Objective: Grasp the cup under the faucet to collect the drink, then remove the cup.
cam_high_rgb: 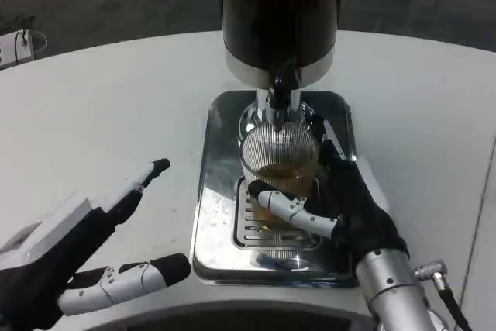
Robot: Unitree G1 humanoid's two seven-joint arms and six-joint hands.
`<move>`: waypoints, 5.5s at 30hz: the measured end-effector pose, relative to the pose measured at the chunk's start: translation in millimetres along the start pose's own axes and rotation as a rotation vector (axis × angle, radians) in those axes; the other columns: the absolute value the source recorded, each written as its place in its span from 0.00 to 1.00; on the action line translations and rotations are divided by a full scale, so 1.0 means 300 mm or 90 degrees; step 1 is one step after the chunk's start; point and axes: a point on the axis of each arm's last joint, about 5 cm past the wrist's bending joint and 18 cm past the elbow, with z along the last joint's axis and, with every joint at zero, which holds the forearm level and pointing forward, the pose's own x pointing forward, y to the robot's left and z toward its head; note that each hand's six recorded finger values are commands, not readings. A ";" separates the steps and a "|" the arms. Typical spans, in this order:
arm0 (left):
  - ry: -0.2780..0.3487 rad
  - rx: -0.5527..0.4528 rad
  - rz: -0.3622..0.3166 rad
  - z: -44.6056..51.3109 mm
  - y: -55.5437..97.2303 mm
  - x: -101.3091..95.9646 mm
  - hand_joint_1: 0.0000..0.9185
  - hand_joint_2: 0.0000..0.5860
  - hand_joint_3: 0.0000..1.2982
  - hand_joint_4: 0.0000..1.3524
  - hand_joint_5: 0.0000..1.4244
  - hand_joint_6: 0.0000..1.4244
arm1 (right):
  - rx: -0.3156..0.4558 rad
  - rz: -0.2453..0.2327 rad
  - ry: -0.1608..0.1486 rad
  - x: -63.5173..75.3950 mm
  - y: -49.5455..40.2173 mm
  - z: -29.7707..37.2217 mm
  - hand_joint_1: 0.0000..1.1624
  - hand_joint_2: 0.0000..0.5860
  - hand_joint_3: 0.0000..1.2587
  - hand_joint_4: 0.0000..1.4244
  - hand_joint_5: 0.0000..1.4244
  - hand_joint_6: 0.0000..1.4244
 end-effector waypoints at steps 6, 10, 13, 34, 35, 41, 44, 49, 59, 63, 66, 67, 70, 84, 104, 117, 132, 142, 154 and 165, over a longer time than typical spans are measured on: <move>0.011 -0.006 -0.011 -0.002 -0.006 -0.002 0.00 0.04 0.00 0.00 0.00 0.04 | 0.011 -0.012 -0.007 0.002 0.022 0.002 0.66 0.40 0.00 0.03 0.08 0.06; 0.018 -0.008 -0.023 -0.001 -0.008 -0.004 0.00 0.05 0.00 0.00 0.00 0.04 | 0.010 -0.010 -0.017 0.002 0.038 0.004 0.67 0.39 0.01 0.04 0.09 0.06; 0.025 -0.007 -0.031 -0.002 -0.006 -0.007 0.00 0.05 0.00 0.00 0.00 0.04 | 0.007 -0.007 -0.020 0.006 0.050 0.002 0.67 0.38 0.01 0.04 0.09 0.06; 0.053 -0.009 -0.057 -0.012 0.000 -0.020 0.00 0.05 0.00 0.00 0.00 0.05 | -0.026 -0.071 -0.022 0.026 0.146 0.006 0.68 0.39 0.05 0.07 0.13 0.07; 0.055 -0.010 -0.060 -0.012 -0.002 -0.022 0.00 0.05 0.00 0.00 0.00 0.05 | -0.028 -0.075 -0.021 0.027 0.147 0.004 0.68 0.39 0.07 0.09 0.15 0.09; 0.063 -0.016 -0.070 -0.016 -0.006 -0.027 0.00 0.05 0.00 0.00 0.00 0.06 | -0.032 -0.101 -0.019 0.026 0.153 0.000 0.71 0.40 0.16 0.20 0.26 0.21; 0.066 -0.021 -0.077 -0.018 -0.009 -0.031 0.00 0.05 0.00 0.00 0.00 0.06 | -0.032 -0.121 -0.016 0.025 0.158 -0.002 0.74 0.41 0.21 0.25 0.30 0.25; 0.065 -0.034 -0.082 -0.017 -0.013 -0.041 0.00 0.05 0.00 0.00 0.00 0.06 | -0.016 -0.167 -0.013 0.022 0.169 -0.014 0.78 0.42 0.29 0.32 0.39 0.38; 0.070 -0.038 -0.086 -0.018 -0.013 -0.055 0.00 0.05 0.00 0.00 0.00 0.06 | 0.037 -0.189 -0.007 0.012 0.184 -0.017 0.77 0.42 0.36 0.39 0.48 0.52; 0.072 -0.038 -0.092 -0.019 -0.012 -0.058 0.00 0.05 0.00 0.00 0.00 0.06 | 0.051 -0.188 -0.006 0.005 0.192 -0.019 0.77 0.43 0.41 0.45 0.54 0.60; 0.073 -0.034 -0.095 -0.019 -0.007 -0.058 0.00 0.05 0.00 0.00 0.00 0.06 | 0.061 -0.188 -0.006 -0.002 0.194 -0.021 0.77 0.45 0.47 0.51 0.60 0.69; 0.073 -0.032 -0.096 -0.019 -0.005 -0.058 0.00 0.05 0.00 0.00 0.00 0.06 | 0.063 -0.189 -0.006 -0.004 0.195 -0.021 0.77 0.45 0.51 0.54 0.63 0.72; 0.071 -0.030 -0.099 -0.018 -0.003 -0.057 0.00 0.05 0.00 0.00 0.00 0.06 | 0.068 -0.193 -0.006 -0.013 0.196 -0.022 0.77 0.45 0.56 0.59 0.69 0.78; 0.061 -0.023 -0.088 -0.028 0.014 -0.035 0.00 0.05 0.00 0.00 0.00 0.06 | 0.073 -0.142 -0.040 -0.087 0.152 -0.004 0.77 0.45 0.71 0.76 0.84 0.91; 0.032 -0.019 -0.086 -0.038 0.020 0.011 0.00 0.05 0.00 0.00 0.00 0.06 | 0.095 -0.022 -0.011 -0.262 0.086 -0.002 0.78 0.43 0.76 0.80 0.90 0.96; -0.002 -0.011 -0.093 -0.021 0.016 0.051 0.00 0.05 0.00 0.00 0.00 0.06 | 0.046 0.017 -0.124 -0.335 -0.072 0.070 0.78 0.44 0.78 0.81 0.91 0.98; -0.077 0.039 -0.129 0.067 -0.024 0.009 0.00 0.05 0.00 0.00 0.00 0.04 | -0.049 0.036 -0.191 -0.368 -0.236 0.120 0.78 0.45 0.78 0.81 0.91 0.98; -0.081 0.103 -0.108 0.108 -0.018 -0.033 0.00 0.07 0.00 0.00 0.00 0.00 | -0.086 0.058 -0.192 -0.398 -0.276 0.126 0.77 0.45 0.78 0.81 0.91 0.98; -0.070 0.128 -0.093 0.125 -0.021 -0.061 0.00 0.08 0.00 0.00 0.00 0.00 | -0.122 0.063 -0.204 -0.455 -0.299 0.140 0.77 0.45 0.78 0.81 0.91 0.98; -0.060 0.162 -0.088 0.129 -0.020 -0.061 0.00 0.09 0.00 0.00 0.00 0.00 | -0.129 0.071 -0.188 -0.492 -0.299 0.131 0.77 0.45 0.79 0.81 0.92 0.98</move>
